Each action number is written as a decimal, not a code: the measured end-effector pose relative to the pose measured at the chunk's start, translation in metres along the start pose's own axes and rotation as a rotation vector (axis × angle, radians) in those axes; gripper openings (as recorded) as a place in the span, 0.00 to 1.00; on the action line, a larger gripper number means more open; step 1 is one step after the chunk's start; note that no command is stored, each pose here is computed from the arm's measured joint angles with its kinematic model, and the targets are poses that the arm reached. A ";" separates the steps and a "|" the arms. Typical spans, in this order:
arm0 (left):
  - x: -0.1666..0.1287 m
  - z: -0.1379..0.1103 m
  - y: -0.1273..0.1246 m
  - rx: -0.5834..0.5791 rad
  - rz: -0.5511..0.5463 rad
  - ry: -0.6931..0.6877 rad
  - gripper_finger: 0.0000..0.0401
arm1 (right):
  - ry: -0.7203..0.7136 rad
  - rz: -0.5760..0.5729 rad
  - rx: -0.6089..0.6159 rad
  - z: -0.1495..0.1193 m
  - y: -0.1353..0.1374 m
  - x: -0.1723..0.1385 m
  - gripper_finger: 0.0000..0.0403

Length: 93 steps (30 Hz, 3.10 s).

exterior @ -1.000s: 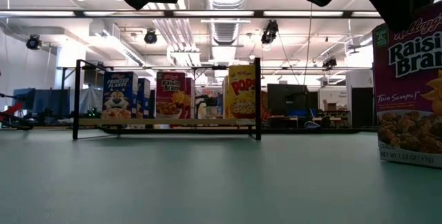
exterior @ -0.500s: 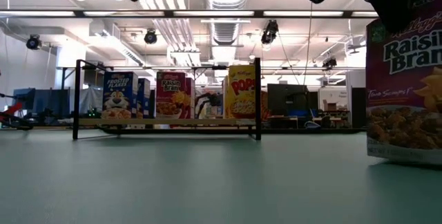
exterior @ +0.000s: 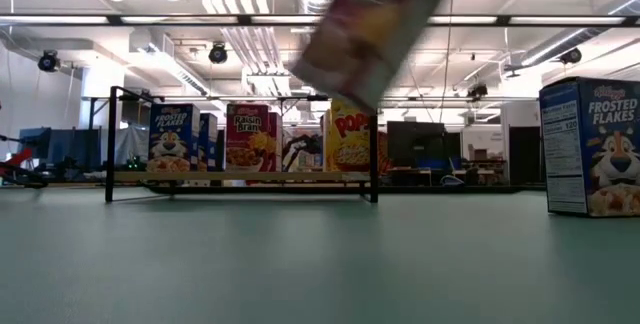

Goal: Stack cereal on shelf
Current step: Put the pink cereal box on the shelf

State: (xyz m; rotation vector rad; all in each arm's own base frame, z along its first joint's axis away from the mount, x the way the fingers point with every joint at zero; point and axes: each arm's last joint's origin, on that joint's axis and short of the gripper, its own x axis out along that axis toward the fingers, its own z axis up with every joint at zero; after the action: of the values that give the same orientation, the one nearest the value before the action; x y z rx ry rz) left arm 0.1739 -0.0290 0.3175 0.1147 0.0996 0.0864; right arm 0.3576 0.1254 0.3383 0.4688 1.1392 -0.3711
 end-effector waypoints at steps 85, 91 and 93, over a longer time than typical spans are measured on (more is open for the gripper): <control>-0.038 -0.004 0.013 0.057 0.066 -0.112 0.00 | -0.253 -0.142 -0.713 0.196 -0.137 0.075 0.52; -0.027 -0.014 0.014 0.063 0.255 0.010 0.00 | -0.227 -0.122 -0.686 0.187 -0.139 0.067 0.40; -0.021 -0.018 0.015 0.076 0.321 0.047 0.00 | -0.214 -0.122 -0.681 0.182 -0.141 0.073 0.35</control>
State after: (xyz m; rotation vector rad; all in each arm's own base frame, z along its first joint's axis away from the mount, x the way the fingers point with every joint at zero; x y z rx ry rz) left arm 0.1496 -0.0145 0.3037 0.2041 0.1311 0.4064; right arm 0.4544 -0.0945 0.3091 -0.2346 1.0130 -0.1162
